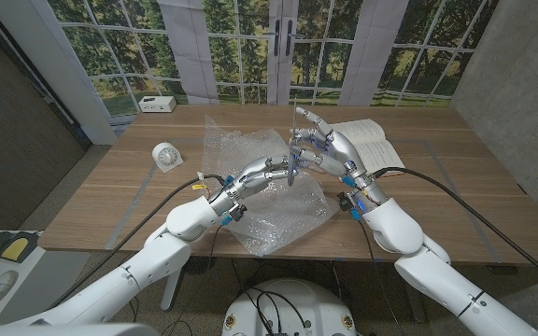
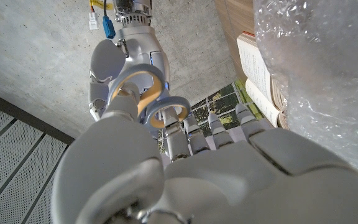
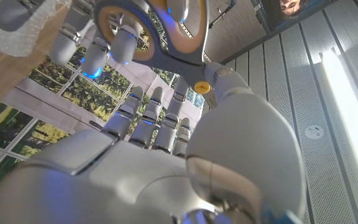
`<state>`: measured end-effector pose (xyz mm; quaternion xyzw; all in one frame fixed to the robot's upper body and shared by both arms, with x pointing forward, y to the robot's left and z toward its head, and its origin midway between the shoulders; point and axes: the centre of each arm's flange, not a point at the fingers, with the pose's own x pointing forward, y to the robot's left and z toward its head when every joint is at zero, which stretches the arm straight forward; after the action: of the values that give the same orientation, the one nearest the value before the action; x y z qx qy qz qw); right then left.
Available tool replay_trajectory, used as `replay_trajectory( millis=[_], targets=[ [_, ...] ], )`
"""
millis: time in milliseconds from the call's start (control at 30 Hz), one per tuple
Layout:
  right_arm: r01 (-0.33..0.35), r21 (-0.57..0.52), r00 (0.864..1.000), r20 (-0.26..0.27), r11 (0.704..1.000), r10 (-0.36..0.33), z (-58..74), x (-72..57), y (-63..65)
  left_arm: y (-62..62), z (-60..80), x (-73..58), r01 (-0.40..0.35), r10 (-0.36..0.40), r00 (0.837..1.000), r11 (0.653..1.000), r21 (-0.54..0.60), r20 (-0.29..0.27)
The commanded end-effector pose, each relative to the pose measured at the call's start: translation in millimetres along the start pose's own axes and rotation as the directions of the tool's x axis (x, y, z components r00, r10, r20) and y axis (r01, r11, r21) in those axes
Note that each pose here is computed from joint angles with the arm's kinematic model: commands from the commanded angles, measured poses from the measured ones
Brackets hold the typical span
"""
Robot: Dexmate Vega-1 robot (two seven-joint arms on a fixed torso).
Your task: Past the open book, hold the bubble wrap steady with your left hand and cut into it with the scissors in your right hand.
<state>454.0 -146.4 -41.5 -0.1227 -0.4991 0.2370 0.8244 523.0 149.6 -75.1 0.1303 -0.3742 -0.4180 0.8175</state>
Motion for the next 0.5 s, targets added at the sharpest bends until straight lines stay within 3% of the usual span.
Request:
replay_trajectory(
  millis=[33, 500],
  targets=[
    [-0.017, 0.009, 1.000, -0.002, 1.000, 0.017, -1.5, 1.2, 5.2, -3.9, -0.3, 1.1, -0.005, 0.005, 1.000, 1.000, -0.017, 0.014],
    [-0.012, 0.009, 1.000, 0.004, 1.000, 0.012, 1.3, 0.9, 4.3, -6.1, -1.0, 1.6, 0.002, -0.002, 1.000, 1.000, -0.021, 0.009]
  ],
)
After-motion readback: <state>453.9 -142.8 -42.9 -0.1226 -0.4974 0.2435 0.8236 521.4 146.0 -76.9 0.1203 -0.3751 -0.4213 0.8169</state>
